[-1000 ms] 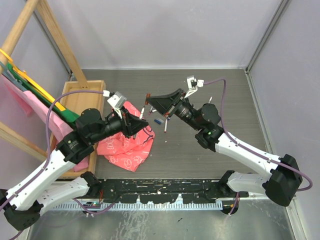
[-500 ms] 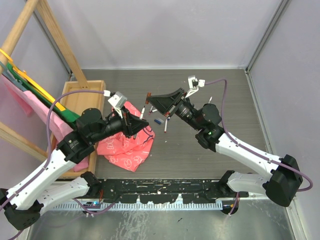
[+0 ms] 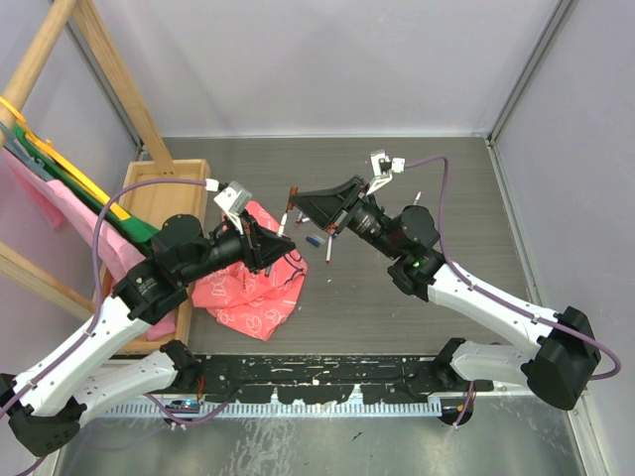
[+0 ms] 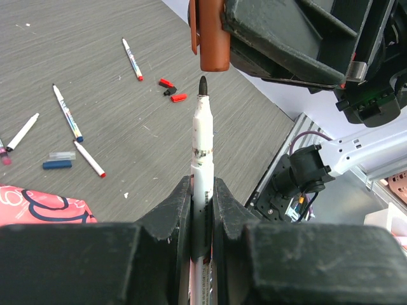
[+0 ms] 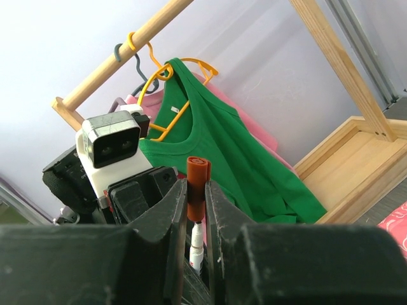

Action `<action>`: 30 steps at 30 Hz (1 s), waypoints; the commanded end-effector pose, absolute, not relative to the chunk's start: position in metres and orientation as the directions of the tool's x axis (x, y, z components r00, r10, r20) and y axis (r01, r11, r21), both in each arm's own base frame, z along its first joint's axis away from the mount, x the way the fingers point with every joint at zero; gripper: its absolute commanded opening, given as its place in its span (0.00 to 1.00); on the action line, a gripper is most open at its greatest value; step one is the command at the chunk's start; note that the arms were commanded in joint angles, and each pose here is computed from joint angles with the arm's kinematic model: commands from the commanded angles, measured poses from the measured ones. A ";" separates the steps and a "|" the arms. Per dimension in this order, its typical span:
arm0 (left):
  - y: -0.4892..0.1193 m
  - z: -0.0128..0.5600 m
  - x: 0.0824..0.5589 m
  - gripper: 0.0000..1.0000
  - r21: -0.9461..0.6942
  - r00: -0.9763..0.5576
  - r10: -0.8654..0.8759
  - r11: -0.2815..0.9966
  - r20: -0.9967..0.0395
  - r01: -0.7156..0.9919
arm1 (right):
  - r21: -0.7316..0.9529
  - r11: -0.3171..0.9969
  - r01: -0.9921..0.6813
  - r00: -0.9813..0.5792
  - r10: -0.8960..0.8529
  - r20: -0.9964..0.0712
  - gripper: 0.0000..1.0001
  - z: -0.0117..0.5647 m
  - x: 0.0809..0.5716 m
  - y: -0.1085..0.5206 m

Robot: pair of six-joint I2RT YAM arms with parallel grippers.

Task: Insert the pens into the pen caps
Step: Insert the pen cap onto the pen.

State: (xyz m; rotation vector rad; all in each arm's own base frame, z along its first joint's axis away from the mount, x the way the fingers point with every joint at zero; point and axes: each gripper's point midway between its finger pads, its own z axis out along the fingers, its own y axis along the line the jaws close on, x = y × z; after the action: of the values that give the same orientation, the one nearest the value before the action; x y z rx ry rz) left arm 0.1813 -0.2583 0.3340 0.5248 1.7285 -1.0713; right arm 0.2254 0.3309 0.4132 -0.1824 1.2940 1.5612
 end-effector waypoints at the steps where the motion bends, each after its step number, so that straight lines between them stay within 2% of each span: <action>1: -0.259 0.358 0.183 0.00 -0.399 -0.357 -0.181 0.488 -0.916 0.776 | 0.576 0.076 -0.814 -0.406 0.636 -0.657 0.00 0.446 0.214 0.326; 30: -0.258 0.361 0.184 0.00 -0.395 -0.347 -0.190 0.494 -0.918 0.774 | 0.624 0.075 -0.778 -0.470 0.590 -0.657 0.00 0.416 0.218 0.337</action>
State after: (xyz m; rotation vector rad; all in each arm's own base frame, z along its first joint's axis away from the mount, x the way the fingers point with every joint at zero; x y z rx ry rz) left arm 0.1824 -0.2587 0.3323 0.5217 1.7357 -1.0678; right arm 0.2223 0.3378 0.4071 -0.2008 1.3171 1.6040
